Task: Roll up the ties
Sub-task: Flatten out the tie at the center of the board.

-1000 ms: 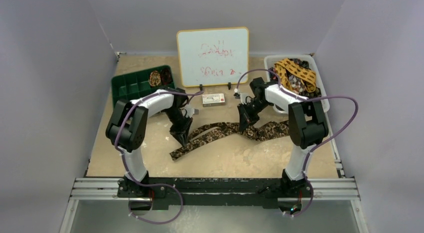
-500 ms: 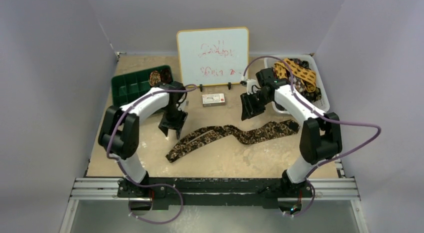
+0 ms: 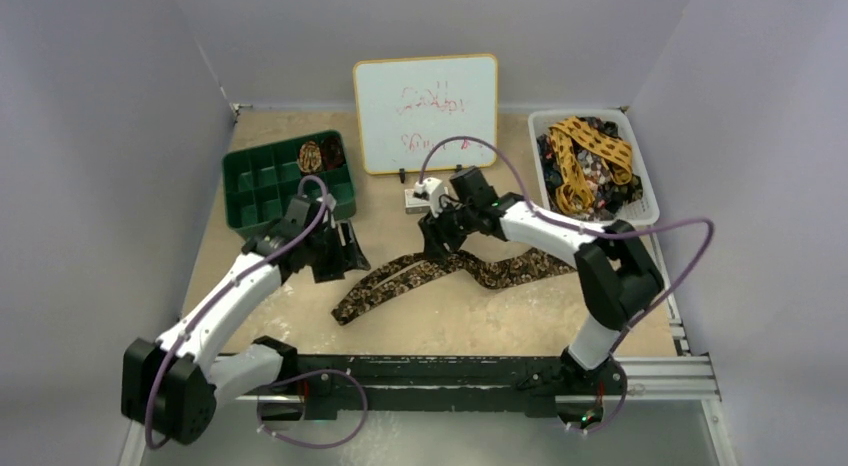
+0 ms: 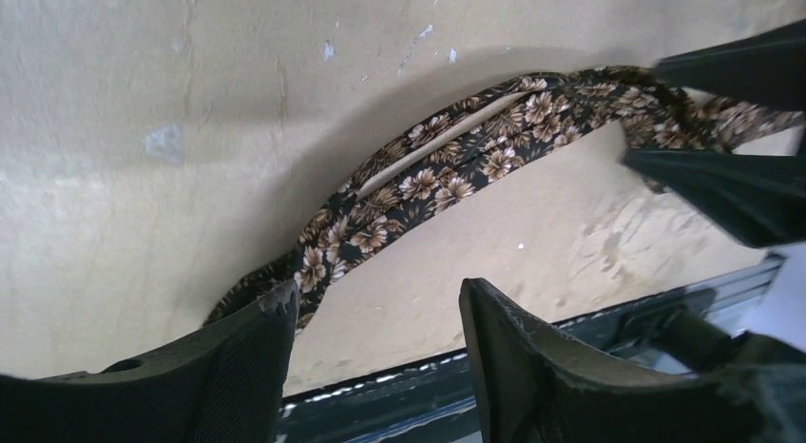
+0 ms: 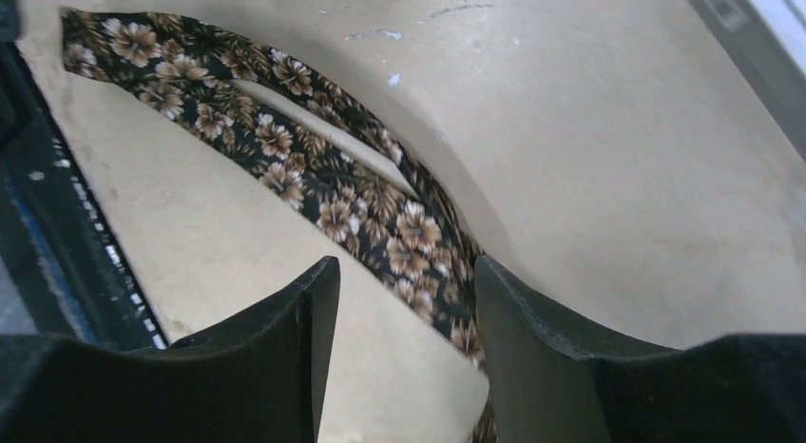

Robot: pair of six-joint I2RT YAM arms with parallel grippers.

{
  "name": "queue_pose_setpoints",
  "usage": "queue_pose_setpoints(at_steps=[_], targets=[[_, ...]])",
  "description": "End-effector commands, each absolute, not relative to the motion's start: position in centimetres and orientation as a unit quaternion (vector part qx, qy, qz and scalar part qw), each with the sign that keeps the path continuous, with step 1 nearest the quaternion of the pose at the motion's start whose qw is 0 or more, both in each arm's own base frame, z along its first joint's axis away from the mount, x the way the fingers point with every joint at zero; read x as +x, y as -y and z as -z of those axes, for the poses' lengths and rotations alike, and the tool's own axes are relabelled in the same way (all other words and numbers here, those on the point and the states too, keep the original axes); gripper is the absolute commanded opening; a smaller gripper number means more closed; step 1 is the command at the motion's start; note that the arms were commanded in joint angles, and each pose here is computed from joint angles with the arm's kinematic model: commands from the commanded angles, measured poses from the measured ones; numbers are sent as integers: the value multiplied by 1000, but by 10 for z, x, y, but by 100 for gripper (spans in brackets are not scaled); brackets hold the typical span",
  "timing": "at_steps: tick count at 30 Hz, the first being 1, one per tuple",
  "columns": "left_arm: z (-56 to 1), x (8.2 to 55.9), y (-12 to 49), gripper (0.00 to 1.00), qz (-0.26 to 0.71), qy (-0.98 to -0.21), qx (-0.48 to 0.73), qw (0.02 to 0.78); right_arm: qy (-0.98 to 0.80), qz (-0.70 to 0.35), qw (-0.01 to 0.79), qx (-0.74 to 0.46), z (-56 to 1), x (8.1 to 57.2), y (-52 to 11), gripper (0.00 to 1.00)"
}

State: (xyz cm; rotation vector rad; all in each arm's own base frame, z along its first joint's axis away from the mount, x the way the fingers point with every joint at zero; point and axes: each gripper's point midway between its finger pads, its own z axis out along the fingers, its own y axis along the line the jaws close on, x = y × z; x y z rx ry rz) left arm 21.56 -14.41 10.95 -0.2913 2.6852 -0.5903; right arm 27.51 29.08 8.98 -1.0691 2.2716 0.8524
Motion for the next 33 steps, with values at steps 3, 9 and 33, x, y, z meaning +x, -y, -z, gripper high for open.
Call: queue_pose_setpoints(at_steps=[3,9,33], targets=[[-126,216,147,63,277,-904,-220,241,-773,-301,289,-477,-78,297,-333,58],[-130,210,142,63,266,-908,-216,243,-770,-287,246,-514,-52,294,-343,49],[-128,205,157,63,295,-916,-162,219,-775,-401,-26,-487,-57,189,-314,0]])
